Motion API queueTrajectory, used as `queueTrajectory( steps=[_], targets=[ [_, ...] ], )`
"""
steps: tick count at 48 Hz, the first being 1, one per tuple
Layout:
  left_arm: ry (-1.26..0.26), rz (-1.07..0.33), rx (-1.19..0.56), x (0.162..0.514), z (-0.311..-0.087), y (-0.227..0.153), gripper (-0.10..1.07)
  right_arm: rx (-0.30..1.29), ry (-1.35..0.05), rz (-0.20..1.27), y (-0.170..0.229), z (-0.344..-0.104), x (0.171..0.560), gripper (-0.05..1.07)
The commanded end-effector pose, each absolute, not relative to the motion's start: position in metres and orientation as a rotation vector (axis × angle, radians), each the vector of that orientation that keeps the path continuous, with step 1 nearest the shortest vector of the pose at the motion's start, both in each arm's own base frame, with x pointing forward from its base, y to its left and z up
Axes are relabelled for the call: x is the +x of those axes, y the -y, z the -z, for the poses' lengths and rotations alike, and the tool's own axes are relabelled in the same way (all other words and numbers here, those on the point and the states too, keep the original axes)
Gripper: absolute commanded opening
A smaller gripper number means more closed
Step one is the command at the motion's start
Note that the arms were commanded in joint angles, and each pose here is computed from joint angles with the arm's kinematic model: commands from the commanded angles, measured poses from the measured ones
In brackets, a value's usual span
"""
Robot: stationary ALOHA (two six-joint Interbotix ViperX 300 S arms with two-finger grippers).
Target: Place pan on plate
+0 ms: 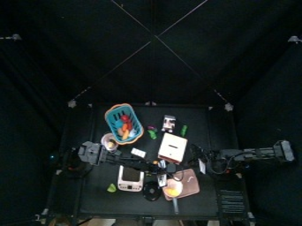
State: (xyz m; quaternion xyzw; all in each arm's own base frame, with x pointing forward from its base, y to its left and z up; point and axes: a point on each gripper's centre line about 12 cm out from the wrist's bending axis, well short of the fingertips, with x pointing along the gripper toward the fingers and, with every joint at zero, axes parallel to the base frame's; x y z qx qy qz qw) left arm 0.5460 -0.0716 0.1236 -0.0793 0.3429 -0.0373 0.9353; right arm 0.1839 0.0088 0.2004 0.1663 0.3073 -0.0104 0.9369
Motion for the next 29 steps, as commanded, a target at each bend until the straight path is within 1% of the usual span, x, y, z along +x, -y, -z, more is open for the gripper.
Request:
queueTrajectory(
  steps=[1, 6, 19, 23, 29],
  targets=[
    [-0.644, 0.079, -0.164, 0.555, -0.146, 0.070, 0.50, 0.341, -0.612, 0.024, -0.008, -0.205, 0.188, 0.01],
    [-0.642, 0.078, -0.164, 0.555, -0.146, 0.070, 0.54, 0.341, -0.612, 0.027, -0.008, -0.204, 0.188, 0.01],
    [-0.636, 0.078, -0.163, 0.555, -0.147, 0.070, 0.69, 0.341, -0.619, 0.028, -0.008, -0.202, 0.189, 0.01],
    [-0.631, 0.081, -0.156, 0.555, -0.150, 0.070, 0.73, 0.341, -0.624, 0.029, -0.008, -0.201, 0.189, 0.01],
    [-0.614, 0.086, -0.141, 0.554, -0.159, 0.070, 0.78, 0.341, -0.627, 0.030, -0.008, -0.201, 0.189, 0.01]
  ],
)
